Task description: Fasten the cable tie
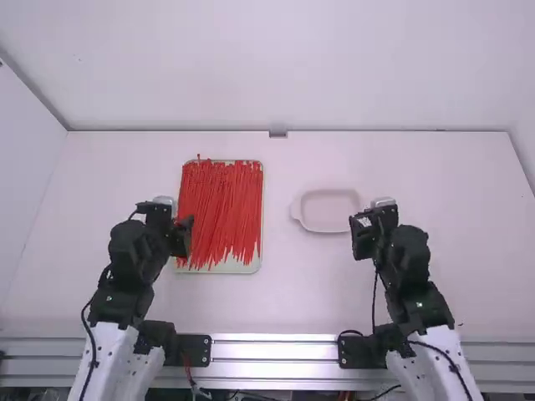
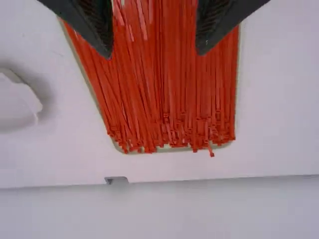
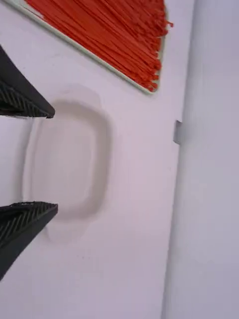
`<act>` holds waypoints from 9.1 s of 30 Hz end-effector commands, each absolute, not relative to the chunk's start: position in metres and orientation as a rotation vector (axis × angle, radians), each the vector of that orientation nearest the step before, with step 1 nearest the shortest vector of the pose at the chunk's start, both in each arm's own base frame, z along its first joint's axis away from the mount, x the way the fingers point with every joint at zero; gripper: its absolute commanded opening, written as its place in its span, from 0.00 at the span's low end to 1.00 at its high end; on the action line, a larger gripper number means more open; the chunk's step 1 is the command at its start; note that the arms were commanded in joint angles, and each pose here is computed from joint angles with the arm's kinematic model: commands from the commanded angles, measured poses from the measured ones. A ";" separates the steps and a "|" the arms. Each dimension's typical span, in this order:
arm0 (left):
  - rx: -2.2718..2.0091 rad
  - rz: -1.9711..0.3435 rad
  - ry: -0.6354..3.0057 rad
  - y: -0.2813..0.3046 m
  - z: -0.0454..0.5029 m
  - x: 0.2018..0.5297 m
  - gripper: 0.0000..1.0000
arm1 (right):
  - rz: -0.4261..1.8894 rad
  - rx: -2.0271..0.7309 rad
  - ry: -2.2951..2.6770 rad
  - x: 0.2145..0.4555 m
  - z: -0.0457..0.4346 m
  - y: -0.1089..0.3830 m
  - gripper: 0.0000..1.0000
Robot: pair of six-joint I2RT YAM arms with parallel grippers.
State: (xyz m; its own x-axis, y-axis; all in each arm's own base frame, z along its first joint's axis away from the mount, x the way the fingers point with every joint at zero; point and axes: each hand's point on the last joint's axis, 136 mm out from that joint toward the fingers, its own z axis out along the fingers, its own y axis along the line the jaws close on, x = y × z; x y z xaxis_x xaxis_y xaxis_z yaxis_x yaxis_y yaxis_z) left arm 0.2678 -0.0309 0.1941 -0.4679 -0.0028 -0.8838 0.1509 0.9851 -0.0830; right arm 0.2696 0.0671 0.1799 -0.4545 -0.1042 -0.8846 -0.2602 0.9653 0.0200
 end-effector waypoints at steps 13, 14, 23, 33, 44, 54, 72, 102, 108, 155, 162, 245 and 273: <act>0.097 -0.182 2.244 -0.032 0.219 0.298 0.73 | 0.301 -0.235 2.285 0.307 0.190 0.089 0.73; 0.096 -0.188 2.258 -0.033 0.220 0.300 0.75 | 0.303 -0.234 2.304 0.307 0.190 0.089 0.75; 0.102 -0.233 2.377 -0.039 0.221 0.316 0.89 | 0.343 -0.244 2.433 0.302 0.196 0.101 0.89; 0.095 -0.329 2.419 -0.050 0.222 0.331 0.97 | 0.412 -0.288 2.436 0.297 0.216 0.117 0.96; 0.044 -0.339 2.374 -0.047 0.227 0.360 0.99 | 0.467 -0.410 2.363 0.303 0.225 0.155 0.98; 0.057 -0.312 2.419 -0.045 0.221 0.408 0.99 | 0.476 -0.392 2.235 0.324 0.248 0.158 0.98; 0.019 -0.279 2.544 -0.043 0.139 0.499 0.89 | 0.444 -0.364 2.375 0.310 0.222 0.143 0.98; 0.020 -0.293 2.606 -0.057 0.035 0.529 0.46 | 0.432 -0.327 2.396 0.318 0.215 0.135 0.98; 0.015 -0.290 2.618 -0.056 0.027 0.529 0.44 | 0.431 -0.328 2.418 0.321 0.207 0.136 0.98; -0.030 -0.273 2.676 -0.056 -0.001 0.517 0.13 | 0.526 -0.346 2.335 0.329 0.224 0.145 0.98; -0.030 -0.273 2.661 -0.056 0.001 0.520 0.09 | 0.526 -0.346 2.336 0.329 0.224 0.145 0.98; 0.259 -0.588 2.153 -0.125 0.288 0.370 0.02 | 1.103 -0.760 1.928 0.293 0.298 0.232 0.98; 0.153 -1.004 1.780 -0.160 0.373 0.383 0.02 | 1.076 -0.673 1.778 0.315 0.337 0.240 0.98</act>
State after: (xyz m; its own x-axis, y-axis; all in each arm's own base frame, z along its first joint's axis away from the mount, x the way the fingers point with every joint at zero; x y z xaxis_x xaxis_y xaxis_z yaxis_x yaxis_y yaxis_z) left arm 0.3929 -0.1567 0.3675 -0.3992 -0.2599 -0.8792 0.5454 0.7035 -0.4556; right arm 0.3070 0.2419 0.3226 -0.4212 -0.0385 -0.9062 -0.8231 0.4358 0.3641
